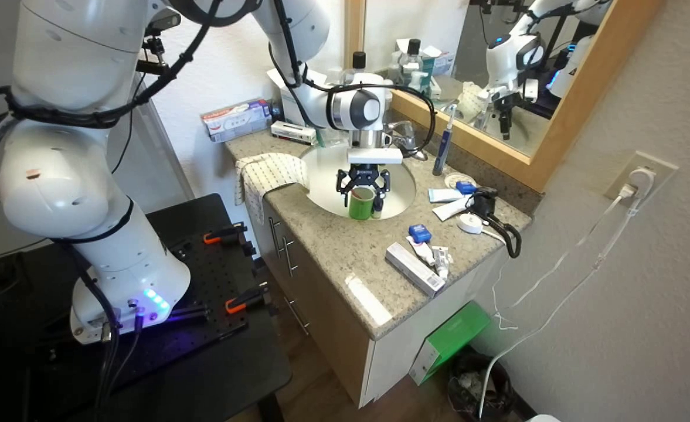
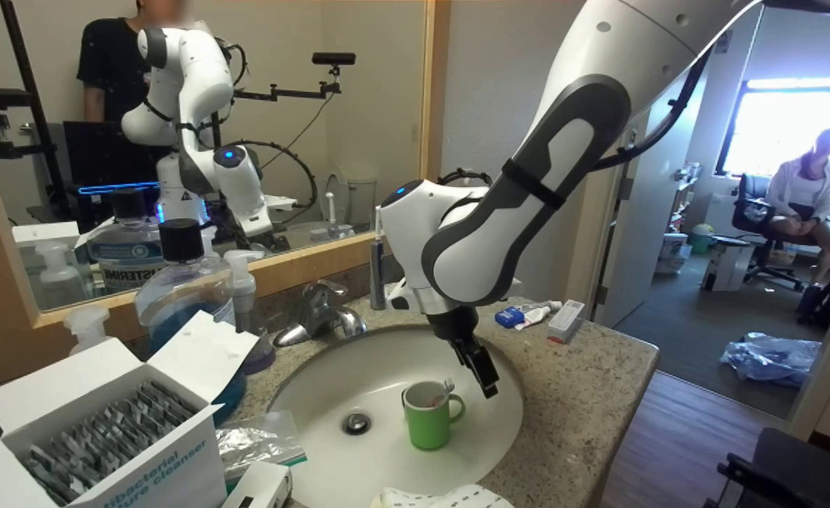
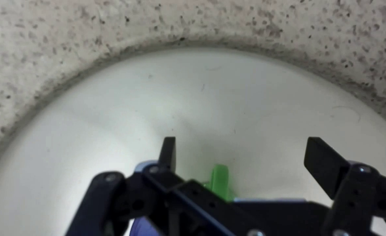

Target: Put the mug in the sink

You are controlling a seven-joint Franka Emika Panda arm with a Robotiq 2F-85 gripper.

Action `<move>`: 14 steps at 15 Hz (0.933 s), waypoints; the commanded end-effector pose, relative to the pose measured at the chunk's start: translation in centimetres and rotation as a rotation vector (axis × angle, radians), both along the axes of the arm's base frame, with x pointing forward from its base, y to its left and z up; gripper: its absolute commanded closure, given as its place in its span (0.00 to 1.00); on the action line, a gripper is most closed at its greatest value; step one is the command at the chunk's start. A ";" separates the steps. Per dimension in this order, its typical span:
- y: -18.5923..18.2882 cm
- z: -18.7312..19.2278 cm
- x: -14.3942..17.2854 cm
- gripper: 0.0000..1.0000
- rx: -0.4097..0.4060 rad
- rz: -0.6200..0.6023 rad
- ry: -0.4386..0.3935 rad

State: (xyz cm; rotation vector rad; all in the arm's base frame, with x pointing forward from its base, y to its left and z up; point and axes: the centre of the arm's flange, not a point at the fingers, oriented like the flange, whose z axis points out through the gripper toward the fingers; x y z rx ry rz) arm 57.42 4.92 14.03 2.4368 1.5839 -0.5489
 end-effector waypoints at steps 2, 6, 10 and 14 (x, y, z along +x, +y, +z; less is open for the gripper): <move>-0.1 5.0 -4.0 0.00 -0.023 0.080 -0.011; 0.3 8.3 -7.1 0.00 -0.032 0.145 -0.011; 0.1 10.6 -10.2 0.00 -0.061 0.181 0.003; -0.1 9.5 -9.4 0.00 -0.070 0.181 0.000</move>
